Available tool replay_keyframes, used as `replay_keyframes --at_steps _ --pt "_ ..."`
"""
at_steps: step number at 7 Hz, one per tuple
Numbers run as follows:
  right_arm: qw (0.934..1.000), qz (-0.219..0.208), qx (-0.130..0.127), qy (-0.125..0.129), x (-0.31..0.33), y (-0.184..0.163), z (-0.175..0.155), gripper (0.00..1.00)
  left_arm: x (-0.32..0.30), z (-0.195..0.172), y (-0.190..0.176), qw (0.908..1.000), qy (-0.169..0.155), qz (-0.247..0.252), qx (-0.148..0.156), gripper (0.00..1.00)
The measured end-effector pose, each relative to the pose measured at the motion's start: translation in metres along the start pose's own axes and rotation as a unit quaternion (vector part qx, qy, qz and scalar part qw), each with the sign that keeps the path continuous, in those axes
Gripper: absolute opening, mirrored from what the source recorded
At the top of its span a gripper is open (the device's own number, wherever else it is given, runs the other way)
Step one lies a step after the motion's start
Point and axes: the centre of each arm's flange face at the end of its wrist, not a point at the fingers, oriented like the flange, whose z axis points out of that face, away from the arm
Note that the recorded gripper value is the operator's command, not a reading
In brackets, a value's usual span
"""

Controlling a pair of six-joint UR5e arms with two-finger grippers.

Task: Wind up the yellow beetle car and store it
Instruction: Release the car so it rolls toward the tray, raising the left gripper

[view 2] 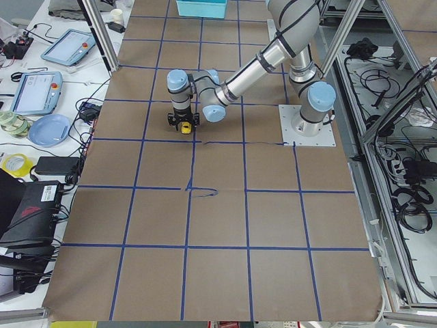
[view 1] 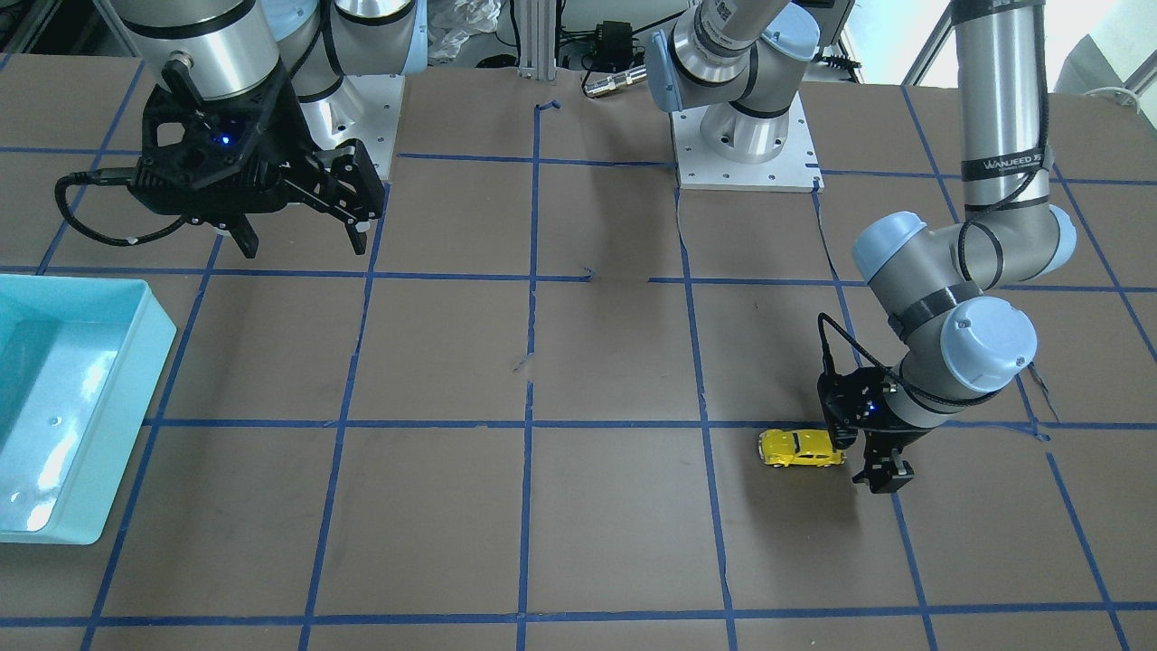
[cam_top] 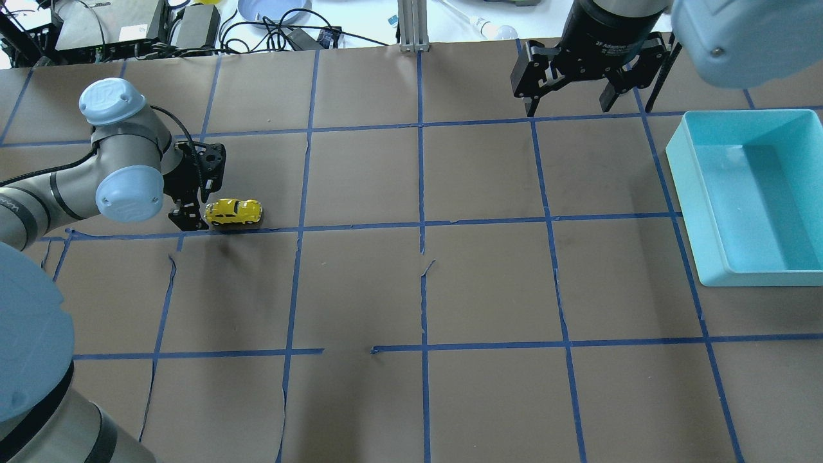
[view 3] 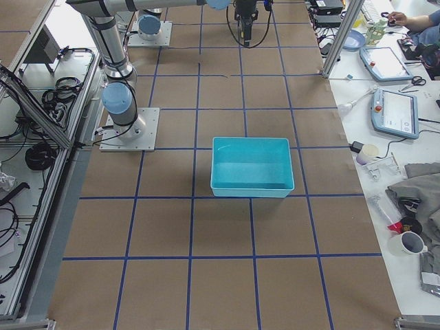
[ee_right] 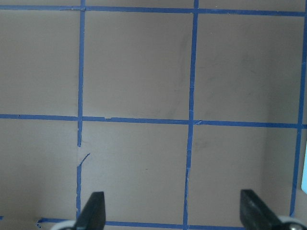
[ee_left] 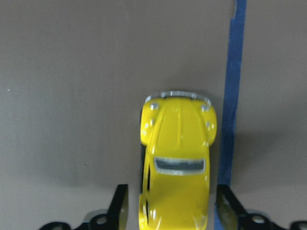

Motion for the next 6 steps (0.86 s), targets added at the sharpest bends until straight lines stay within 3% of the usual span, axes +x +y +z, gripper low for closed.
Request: replay_keyframes --at_steps 3,4,6 --pt "1.0 0.0 0.0 0.0 0.0 0.0 0.0 1.0 -0.004 -0.016 -0.009 0.9997 -0.013 -0.017 0.005 1.0" --pt "1.0 0.0 0.0 0.0 0.0 0.0 0.0 1.0 -0.006 -0.038 -0.025 0.9984 -0.019 -0.049 0.019 1.0" --pt "1.0 0.0 0.0 0.0 0.0 0.0 0.0 1.0 -0.013 -0.125 -0.094 0.9879 0.001 -0.148 0.045 1.0"
